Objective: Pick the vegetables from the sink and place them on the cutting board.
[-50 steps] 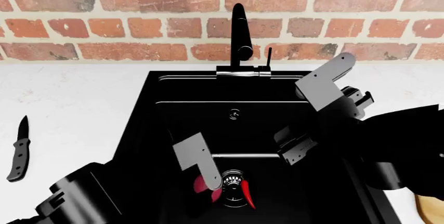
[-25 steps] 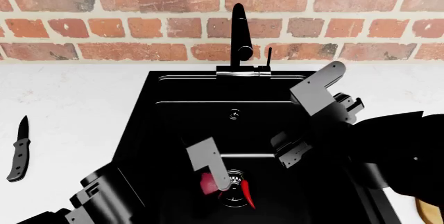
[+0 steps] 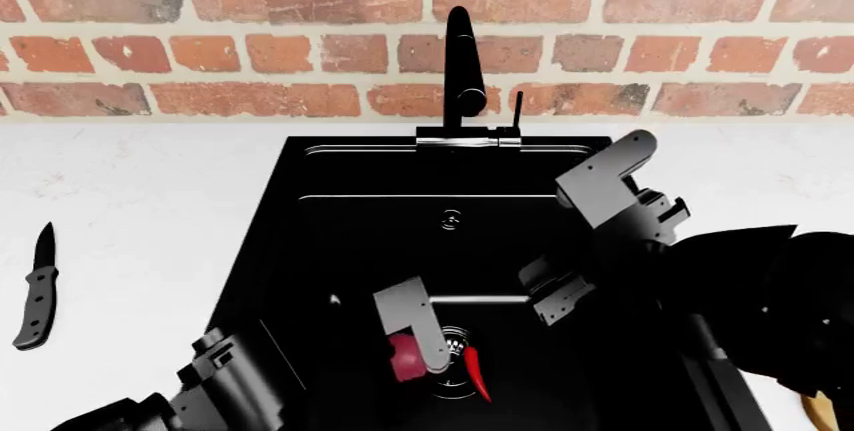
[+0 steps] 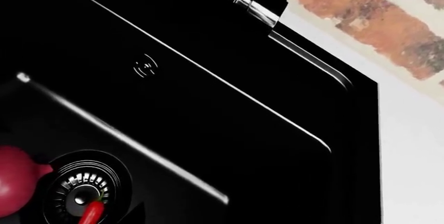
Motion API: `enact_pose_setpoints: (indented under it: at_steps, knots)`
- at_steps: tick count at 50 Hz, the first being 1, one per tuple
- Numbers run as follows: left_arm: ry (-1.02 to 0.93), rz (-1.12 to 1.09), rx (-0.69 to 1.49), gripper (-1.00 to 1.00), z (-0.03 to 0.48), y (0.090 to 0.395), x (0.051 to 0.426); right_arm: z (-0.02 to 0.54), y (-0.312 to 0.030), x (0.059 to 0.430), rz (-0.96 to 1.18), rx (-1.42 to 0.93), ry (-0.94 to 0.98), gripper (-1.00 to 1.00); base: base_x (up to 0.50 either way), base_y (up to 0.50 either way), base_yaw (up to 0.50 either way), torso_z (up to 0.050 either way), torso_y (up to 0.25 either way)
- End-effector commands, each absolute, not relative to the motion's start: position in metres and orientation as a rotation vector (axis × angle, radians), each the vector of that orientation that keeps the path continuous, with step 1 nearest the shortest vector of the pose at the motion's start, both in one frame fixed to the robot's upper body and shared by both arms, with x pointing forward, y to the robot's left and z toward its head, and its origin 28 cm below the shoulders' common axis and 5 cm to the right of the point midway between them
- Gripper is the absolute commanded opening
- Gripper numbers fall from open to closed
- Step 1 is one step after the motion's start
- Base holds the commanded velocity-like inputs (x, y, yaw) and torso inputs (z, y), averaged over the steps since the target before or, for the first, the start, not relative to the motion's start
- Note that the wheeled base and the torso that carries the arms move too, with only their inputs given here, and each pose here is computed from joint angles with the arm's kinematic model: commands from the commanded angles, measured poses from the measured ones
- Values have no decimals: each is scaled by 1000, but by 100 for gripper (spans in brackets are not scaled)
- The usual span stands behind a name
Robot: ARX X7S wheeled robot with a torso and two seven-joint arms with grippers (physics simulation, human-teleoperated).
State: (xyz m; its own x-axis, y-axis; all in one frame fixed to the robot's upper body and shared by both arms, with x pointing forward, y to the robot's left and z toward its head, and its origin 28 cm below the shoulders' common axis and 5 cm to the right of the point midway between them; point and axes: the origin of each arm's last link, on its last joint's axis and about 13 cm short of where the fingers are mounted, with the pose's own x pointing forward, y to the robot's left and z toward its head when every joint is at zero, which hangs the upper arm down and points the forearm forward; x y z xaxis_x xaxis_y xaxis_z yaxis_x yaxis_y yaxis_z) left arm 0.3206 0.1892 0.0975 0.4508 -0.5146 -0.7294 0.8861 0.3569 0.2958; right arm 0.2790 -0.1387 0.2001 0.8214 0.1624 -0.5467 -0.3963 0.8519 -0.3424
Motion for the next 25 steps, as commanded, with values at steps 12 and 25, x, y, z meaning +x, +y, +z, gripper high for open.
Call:
enact_pose_setpoints:
  at_steps: [12, 25]
  knots:
    - [650, -986, 740, 100, 70, 186, 337, 187, -142, 290, 314, -443, 549, 100, 0, 0, 0, 0, 0]
    - [674, -982, 734, 100, 58, 185, 342, 184, -142, 292, 313, -432, 551, 100, 0, 0, 0, 0, 0]
